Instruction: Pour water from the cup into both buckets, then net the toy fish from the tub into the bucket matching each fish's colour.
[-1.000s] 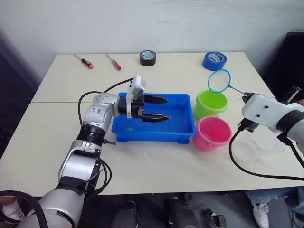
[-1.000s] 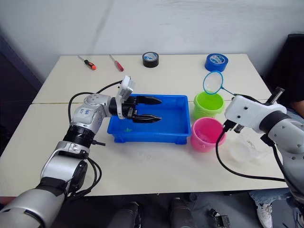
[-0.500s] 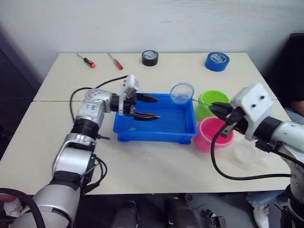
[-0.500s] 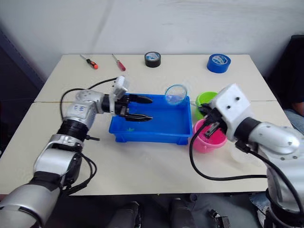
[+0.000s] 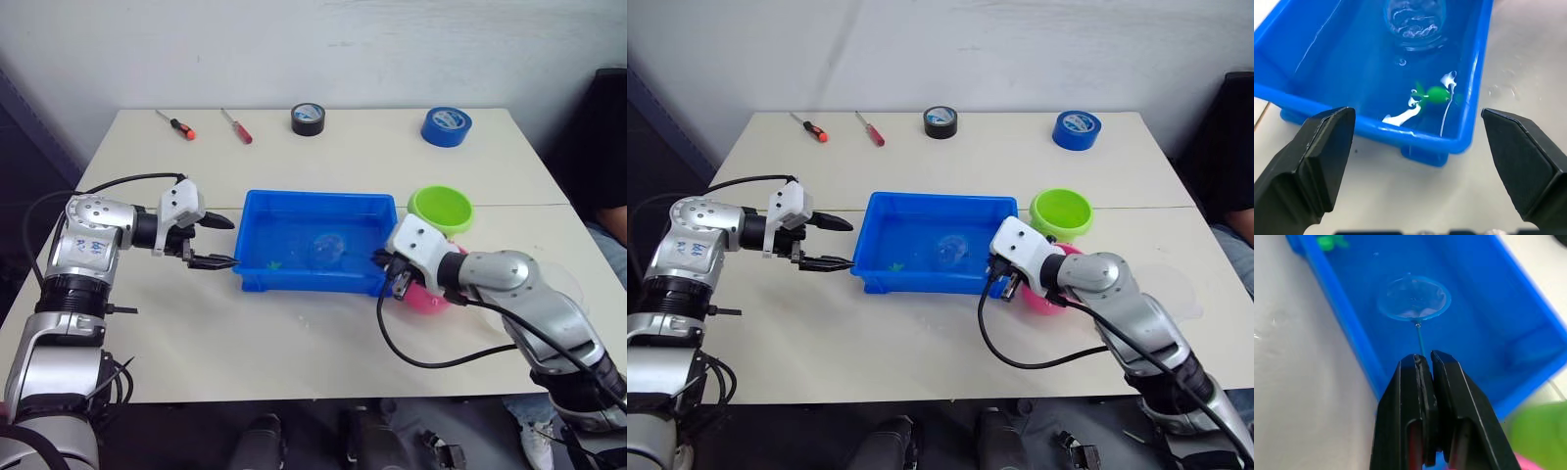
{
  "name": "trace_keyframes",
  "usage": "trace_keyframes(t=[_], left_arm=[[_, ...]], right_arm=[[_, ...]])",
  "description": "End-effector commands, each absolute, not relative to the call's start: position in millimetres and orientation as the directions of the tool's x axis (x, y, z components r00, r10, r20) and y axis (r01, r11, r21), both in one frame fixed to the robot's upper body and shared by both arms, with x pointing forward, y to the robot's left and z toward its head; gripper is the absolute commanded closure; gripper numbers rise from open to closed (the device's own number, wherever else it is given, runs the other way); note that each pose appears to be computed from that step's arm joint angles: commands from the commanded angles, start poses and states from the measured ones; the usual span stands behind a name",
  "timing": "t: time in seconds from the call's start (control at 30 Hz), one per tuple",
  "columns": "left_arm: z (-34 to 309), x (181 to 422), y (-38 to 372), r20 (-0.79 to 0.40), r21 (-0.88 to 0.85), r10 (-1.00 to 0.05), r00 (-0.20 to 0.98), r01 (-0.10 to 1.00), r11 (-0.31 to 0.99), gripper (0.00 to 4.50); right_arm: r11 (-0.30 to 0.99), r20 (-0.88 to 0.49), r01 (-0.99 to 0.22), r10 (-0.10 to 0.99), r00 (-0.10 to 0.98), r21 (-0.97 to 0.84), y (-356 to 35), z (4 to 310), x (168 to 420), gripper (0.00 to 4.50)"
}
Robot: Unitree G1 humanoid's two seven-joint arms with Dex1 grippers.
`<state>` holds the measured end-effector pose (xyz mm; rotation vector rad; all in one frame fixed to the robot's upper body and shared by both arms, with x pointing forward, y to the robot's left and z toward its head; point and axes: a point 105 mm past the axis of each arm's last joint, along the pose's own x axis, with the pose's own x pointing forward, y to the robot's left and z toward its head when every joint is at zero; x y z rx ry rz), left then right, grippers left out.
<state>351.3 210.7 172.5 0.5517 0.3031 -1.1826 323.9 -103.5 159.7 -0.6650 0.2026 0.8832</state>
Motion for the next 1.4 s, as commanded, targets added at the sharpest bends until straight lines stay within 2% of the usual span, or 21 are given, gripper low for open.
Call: trace_keyframes(t=[0.03, 0.2, 0.37, 0.53, 0.8, 1.0, 1.13, 1.23, 1.4], left_arm=[[183.2, 343.4, 207.2, -0.488, 0.278, -0.796, 0.359, 0.928, 0.248, 0.03], [183.5, 337.9, 207.0, -0.488, 0.282, -0.788, 0.375, 0.922, 0.264, 0.03], [184.1, 335.2, 208.5, -0.484, 0.279, -0.785, 0.386, 0.919, 0.279, 0.03], [185.5, 335.9, 207.6, -0.47, 0.277, -0.79, 0.394, 0.915, 0.292, 0.03], [201.6, 342.5, 183.9, -0.326, 0.218, -0.871, 0.367, 0.926, 0.309, 0.03], [221.0, 343.7, 139.6, -0.142, 0.133, -0.955, 0.259, 0.962, 0.24, 0.03], [234.9, 349.8, 102.7, -0.024, 0.124, -0.98, 0.198, 0.973, 0.194, 0.03], [237.7, 346.9, 81.8, 0.009, 0.118, -0.991, 0.134, 0.984, 0.134, 0.03], [237.4, 344.4, 67.1, 0.027, 0.117, -0.996, 0.083, 0.989, 0.086, 0.03]], right_arm=[[0.387, -0.423, -0.792, 0.689, 0.588, -0.472, -93.1, 162.0, 325.9, 4.5], [0.263, -0.469, -0.858, 0.748, 0.47, -0.44, -72.7, 149.7, 321.6, 4.5], [0.239, -0.436, -0.881, 0.797, 0.418, -0.409, -50.4, 151.9, 324.7, 4.5], [0.284, -0.376, -0.899, 0.834, 0.403, -0.333, -41.7, 158.3, 323.4, 4.5], [0.482, -0.226, -0.863, 0.833, 0.506, -0.155, -68.7, 188.0, 316.7, 4.5], [0.639, -0.117, -0.758, 0.75, 0.651, -0.128, -109.1, 221.1, 297.9, 4.5], [0.779, -0.059, -0.605, 0.605, 0.794, -0.165, -152.7, 246.1, 287.0, 4.5], [0.849, -0.059, -0.477, 0.477, 0.877, -0.229, -186.0, 257.5, 280.6, 4.5], [0.882, -0.077, -0.336, 0.329, 0.941, -0.331, -218.5, 262.3, 280.3, 4.5]])
